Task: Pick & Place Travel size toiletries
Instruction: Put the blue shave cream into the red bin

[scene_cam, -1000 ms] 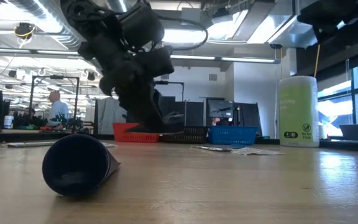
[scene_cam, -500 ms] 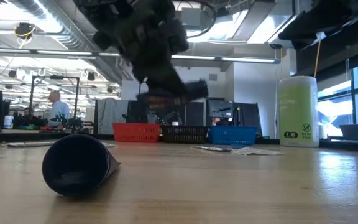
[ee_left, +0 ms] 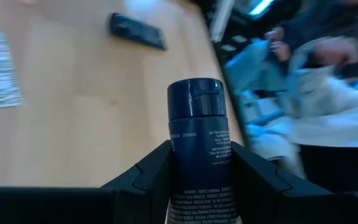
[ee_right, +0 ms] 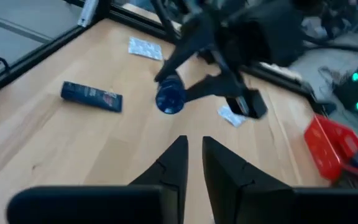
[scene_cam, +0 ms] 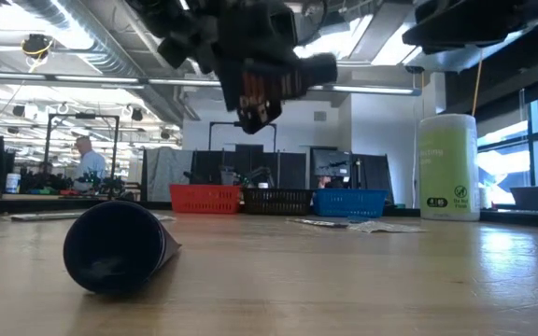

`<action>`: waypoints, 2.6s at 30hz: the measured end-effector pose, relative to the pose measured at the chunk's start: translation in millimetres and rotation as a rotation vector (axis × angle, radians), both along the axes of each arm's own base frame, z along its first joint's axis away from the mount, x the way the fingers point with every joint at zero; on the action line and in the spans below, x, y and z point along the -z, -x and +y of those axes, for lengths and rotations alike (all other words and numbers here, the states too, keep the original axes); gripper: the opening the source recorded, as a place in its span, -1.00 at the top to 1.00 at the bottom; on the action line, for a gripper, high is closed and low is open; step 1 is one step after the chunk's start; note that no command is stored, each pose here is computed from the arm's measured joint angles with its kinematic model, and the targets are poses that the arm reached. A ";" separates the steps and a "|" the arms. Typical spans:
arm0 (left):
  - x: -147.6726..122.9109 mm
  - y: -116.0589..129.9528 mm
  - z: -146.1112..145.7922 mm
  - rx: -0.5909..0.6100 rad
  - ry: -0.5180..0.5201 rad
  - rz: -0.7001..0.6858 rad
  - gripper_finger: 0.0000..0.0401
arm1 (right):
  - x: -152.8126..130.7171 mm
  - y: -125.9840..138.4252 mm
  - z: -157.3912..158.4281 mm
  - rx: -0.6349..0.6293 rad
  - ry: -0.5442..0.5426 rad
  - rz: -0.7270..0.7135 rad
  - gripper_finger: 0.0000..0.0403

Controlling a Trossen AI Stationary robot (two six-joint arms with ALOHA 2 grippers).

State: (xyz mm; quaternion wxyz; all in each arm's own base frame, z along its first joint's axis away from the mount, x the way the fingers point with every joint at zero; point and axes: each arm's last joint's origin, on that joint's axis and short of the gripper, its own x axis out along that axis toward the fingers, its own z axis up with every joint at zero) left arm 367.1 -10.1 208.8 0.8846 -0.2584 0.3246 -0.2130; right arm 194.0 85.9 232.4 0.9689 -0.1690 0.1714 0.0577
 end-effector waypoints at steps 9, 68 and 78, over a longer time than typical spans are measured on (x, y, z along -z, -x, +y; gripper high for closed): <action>-6.0 -1.7 -1.7 0.051 0.095 -0.026 0.30 | 6.7 -16.0 14.5 -0.085 -0.015 -0.056 0.65; -30.6 -6.8 37.6 0.026 0.356 -0.119 0.30 | -14.5 -75.4 11.8 0.034 0.090 -0.098 0.25; -30.1 -6.8 37.9 0.018 0.354 -0.115 0.30 | -15.9 -75.7 12.2 0.042 0.056 -0.111 0.10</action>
